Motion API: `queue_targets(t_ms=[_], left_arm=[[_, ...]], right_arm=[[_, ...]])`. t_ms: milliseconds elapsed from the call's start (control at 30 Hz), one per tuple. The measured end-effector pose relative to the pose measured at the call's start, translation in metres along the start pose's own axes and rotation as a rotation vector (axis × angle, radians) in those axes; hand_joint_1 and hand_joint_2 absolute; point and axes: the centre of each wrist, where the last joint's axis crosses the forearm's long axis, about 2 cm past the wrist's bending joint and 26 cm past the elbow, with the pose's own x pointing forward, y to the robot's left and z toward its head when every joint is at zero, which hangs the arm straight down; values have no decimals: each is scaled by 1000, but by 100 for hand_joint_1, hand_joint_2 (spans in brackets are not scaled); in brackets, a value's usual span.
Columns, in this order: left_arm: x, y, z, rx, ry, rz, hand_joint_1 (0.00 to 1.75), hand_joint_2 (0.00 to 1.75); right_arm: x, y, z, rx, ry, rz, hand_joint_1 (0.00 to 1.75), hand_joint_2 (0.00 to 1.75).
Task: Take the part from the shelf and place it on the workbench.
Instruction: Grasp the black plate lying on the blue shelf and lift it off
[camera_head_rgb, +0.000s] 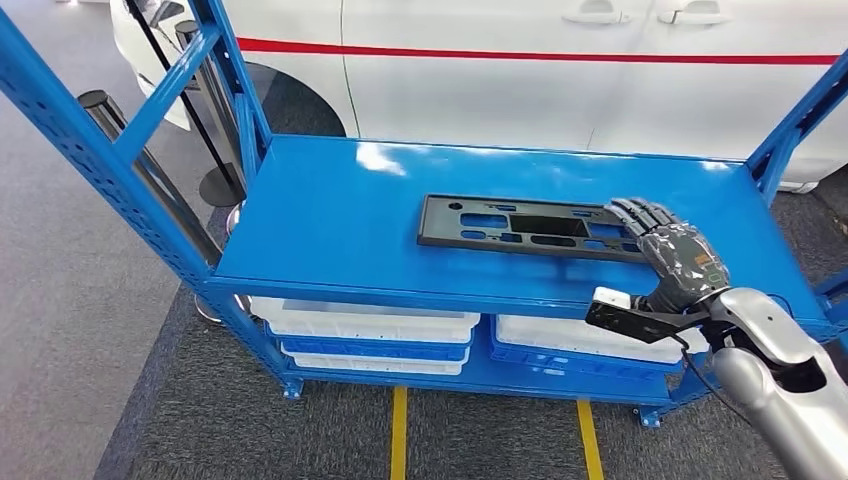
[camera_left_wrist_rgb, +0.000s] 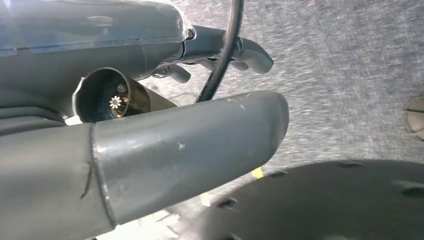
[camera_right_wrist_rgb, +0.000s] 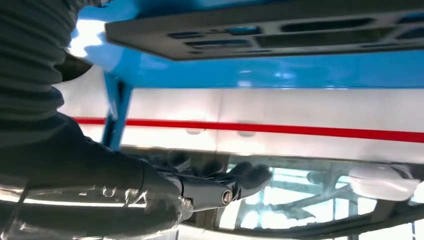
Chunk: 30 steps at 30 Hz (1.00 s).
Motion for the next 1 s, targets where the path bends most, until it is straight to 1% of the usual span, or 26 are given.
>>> queue_targets(t_ms=[133,300,633,700,767,833,900,933,1000], left_arm=[[3,1,1,1,-5,3,0,0],[3,0,1,-2,-5,8,0,0],[8,-1,2,3,-36,32,0,0],[8,-1,2,7,-39,38,0,0],[7,0,2,8,-39,46,0,0],[6,0,1,9,-34,55,0,0],[5,0,1,10,-29,61,0,0],[5,0,1,11,-29,62,0,0],[6,0,1,11,-31,64,0,0]], right_arm=[[-1,-1,0,-6,3,-5,0,175],[0,6,4,17,3,-33,0,175],[4,16,5,117,3,-55,0,175],[4,20,7,158,4,-65,0,87],[2,26,11,202,3,-115,0,0],[-1,30,15,239,-4,-239,0,0],[-6,27,17,253,-4,-368,0,0],[-10,24,17,252,0,-402,0,0],[-16,18,18,248,9,-424,0,0]])
